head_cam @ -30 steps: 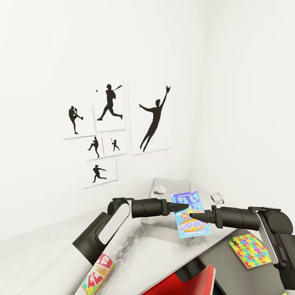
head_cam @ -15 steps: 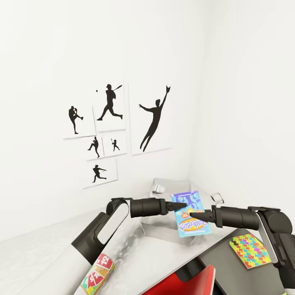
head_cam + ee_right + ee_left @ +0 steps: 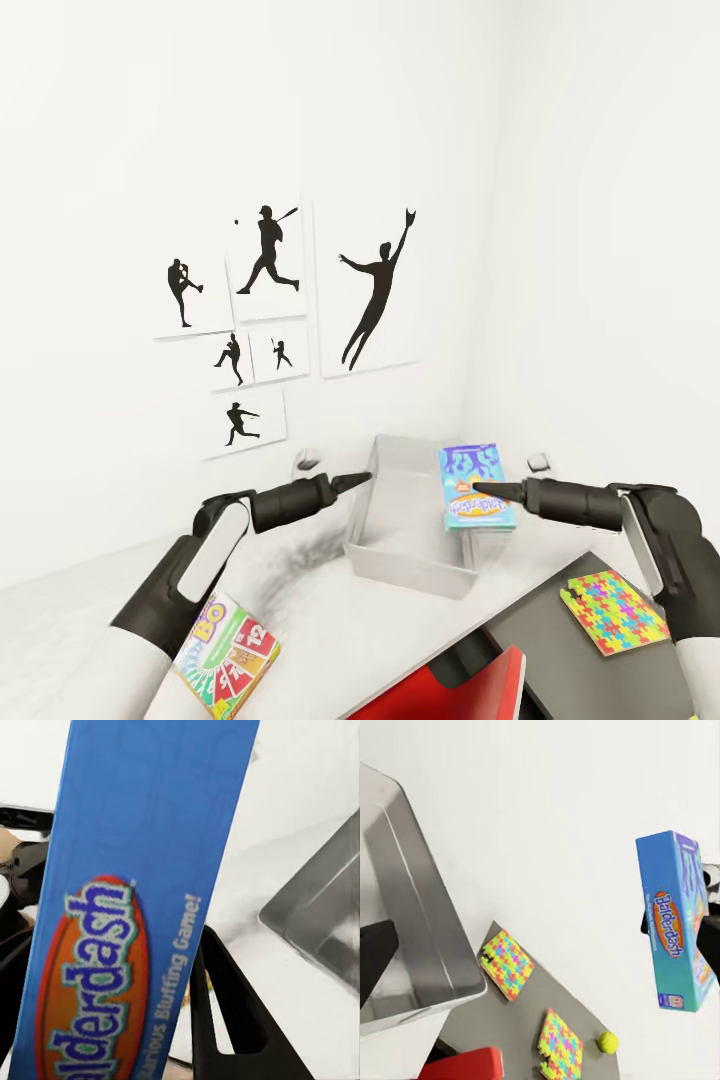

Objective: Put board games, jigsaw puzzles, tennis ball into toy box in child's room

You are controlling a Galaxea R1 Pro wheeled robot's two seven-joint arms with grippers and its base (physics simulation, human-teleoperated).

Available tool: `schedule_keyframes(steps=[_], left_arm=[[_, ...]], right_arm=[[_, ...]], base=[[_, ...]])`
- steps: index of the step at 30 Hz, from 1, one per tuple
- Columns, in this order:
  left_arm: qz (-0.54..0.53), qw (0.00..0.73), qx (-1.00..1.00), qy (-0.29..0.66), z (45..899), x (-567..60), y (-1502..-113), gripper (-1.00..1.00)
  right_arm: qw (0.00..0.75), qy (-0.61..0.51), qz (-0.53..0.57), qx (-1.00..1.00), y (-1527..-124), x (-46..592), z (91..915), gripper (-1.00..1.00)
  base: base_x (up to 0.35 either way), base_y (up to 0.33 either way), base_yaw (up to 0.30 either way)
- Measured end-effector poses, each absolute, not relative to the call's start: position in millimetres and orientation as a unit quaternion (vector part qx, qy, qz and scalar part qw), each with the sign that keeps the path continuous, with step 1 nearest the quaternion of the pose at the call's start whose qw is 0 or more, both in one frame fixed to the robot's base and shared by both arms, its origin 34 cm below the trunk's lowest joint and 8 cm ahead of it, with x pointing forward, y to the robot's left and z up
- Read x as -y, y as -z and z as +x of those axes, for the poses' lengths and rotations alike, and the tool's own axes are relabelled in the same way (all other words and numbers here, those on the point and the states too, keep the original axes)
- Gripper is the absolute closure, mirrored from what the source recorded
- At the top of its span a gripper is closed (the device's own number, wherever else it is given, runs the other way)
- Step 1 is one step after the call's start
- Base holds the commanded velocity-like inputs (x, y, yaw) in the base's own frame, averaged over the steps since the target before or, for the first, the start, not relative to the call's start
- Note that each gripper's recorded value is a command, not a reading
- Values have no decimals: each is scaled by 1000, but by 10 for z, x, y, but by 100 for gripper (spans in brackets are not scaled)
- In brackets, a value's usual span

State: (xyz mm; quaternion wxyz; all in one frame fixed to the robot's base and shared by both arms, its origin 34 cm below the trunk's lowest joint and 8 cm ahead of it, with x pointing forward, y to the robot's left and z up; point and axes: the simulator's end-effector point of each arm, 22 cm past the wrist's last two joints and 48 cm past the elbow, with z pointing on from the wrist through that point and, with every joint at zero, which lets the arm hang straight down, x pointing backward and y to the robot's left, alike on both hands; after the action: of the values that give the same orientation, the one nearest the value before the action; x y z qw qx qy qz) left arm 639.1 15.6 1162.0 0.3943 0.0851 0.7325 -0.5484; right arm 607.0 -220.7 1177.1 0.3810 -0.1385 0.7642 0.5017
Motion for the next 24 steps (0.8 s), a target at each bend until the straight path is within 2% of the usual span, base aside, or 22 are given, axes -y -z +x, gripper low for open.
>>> schedule_keyframes(steps=[14,24], left_arm=[[23,430,-736,523,6662,-787,-11662,-100],[39,486,-701,521,6568,-953,-12386,-100]], right_arm=[[425,-470,-75,-770,-11985,2700,6510,100],[461,-442,-67,-767,-12392,2820,6849,100]], base=[[0,0,0],[0,0,0]])
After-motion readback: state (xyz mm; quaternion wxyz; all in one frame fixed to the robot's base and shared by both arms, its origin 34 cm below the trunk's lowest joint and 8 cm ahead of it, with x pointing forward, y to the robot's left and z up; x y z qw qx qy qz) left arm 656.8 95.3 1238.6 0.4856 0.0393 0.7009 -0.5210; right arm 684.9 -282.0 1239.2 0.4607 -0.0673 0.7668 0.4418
